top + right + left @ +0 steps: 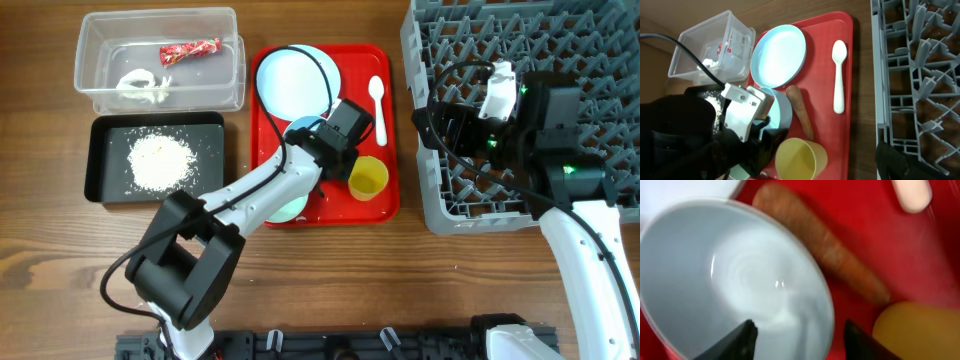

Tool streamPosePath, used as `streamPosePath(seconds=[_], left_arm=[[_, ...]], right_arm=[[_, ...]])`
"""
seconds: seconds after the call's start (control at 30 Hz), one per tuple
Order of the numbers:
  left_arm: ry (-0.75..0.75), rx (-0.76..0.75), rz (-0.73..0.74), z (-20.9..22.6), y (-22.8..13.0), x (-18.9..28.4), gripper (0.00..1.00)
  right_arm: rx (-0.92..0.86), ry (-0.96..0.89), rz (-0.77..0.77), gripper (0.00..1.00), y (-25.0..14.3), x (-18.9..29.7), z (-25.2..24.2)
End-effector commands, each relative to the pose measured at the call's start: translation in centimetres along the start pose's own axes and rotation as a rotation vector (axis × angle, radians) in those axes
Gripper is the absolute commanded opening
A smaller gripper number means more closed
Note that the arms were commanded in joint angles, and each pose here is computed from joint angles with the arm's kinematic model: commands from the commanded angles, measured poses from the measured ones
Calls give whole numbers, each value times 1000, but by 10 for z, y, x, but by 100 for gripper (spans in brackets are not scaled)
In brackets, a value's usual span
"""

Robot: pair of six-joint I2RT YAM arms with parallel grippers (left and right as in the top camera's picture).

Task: Sort waste into correct bins and load items into the dishwasher rack
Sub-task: 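Set the emptied bowl back on the red tray, left gripper, then grasp the green bowl and tip the mushroom onto the black tray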

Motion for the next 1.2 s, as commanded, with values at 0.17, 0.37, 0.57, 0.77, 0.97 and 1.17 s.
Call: streamPosePath(seconds=[0.17, 0.37, 0.57, 0.77, 0.97, 1.17], left_arm=[[-5, 221, 18, 17, -12, 82, 66], [-40, 195, 168, 1, -71, 40, 53], [-41, 195, 161, -6, -101, 9, 38], [-42, 198, 147, -6, -99, 7, 4], [-39, 320, -44, 36, -37, 89, 4], [-20, 626, -129, 163, -56, 110, 4]], right_arm=[[2, -2, -7, 99, 3, -1, 2], [0, -4, -4, 99, 2, -1, 1], [-2, -6, -1, 99, 2, -1, 1], [-2, -6, -1, 99, 2, -1, 1], [-3, -7, 1, 99, 1, -1, 1], [-23, 3, -15, 99, 5, -1, 3]])
Point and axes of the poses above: each gripper's point midway between its finger pads, its own x axis back along the fingers, its own z axis along the line the jaws close on, y = z × x, the point moved 2 cm from there along x, back along the fingers, and after that the axes turned 14 degrees about -x, right-handed, at the moved point
